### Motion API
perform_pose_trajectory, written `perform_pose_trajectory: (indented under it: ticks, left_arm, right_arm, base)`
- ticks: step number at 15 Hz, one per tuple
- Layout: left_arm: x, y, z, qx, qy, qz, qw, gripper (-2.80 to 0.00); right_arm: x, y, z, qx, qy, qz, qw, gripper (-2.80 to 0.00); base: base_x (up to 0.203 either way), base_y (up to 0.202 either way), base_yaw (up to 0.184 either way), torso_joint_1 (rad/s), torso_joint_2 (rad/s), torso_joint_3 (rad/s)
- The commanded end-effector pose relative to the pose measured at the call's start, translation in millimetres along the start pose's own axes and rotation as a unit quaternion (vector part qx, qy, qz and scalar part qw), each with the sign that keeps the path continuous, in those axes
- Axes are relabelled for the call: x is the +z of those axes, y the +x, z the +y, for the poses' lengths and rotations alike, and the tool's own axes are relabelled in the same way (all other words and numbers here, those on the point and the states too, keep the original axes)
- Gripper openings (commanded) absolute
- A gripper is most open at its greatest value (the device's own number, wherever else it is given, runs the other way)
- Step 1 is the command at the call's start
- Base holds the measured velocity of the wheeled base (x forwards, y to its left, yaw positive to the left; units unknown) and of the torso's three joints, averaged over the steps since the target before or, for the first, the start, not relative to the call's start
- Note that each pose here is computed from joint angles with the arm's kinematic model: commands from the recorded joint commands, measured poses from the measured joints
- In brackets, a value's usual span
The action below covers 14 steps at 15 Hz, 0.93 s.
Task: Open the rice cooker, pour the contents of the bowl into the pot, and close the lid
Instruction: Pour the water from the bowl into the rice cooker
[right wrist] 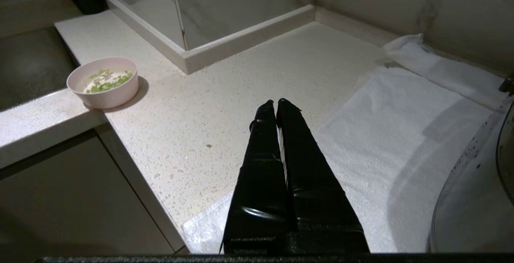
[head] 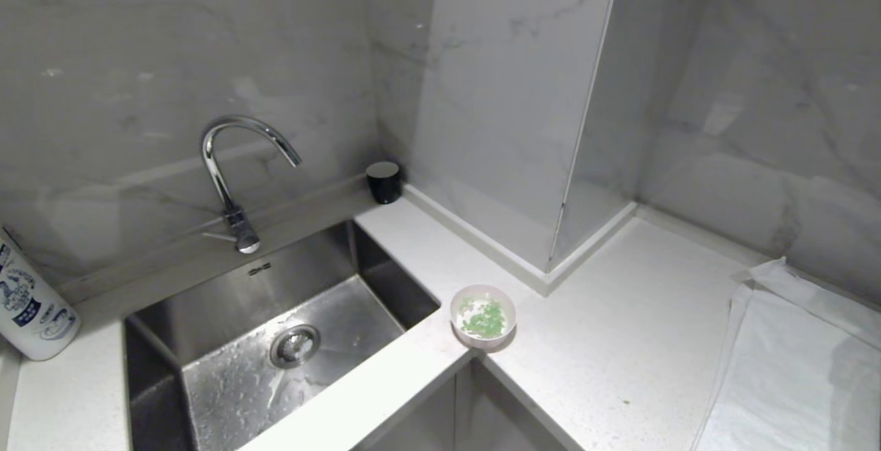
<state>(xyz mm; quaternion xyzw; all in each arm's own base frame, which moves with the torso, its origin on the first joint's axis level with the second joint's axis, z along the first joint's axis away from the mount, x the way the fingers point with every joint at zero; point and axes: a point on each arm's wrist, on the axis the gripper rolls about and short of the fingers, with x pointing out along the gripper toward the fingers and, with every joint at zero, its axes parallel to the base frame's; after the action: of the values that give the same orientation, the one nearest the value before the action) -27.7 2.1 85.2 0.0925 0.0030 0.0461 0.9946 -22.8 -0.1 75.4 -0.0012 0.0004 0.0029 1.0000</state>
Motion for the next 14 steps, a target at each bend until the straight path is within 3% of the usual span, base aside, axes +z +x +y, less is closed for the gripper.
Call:
perform_pose_trajectory:
  ticks: [1, 8, 14]
  left_arm:
    - [-0.4, 0.3, -0.1, 0.001, 0.003, 0.002, 1.0, -2.8]
    - [-0.1, 0.2, -0.1, -0.001, 0.002, 0.002, 1.0, -2.8]
    - [-0.1, 0.1, -0.2, -0.001, 0.001, 0.001, 1.0, -2.8]
  right_arm:
    - [-0.4, 0.1, 0.0, 0.0, 0.0, 0.0, 1.0, -2.8]
    - [-0.4, 0.1, 0.0, 0.0, -0.001, 0.0, 1.0, -2.8]
    - [-0.4, 0.1, 0.0, 0.0, -0.001, 0.0, 1.0, -2.8]
  base:
    - [-0.112, 0.0, 0.004, 0.014, 0.0, -0.001]
    - [-0.181, 0.0, -0.001, 0.0, 0.0, 0.002]
    - [0.0, 0.002, -0.012, 0.001, 0.0, 0.0]
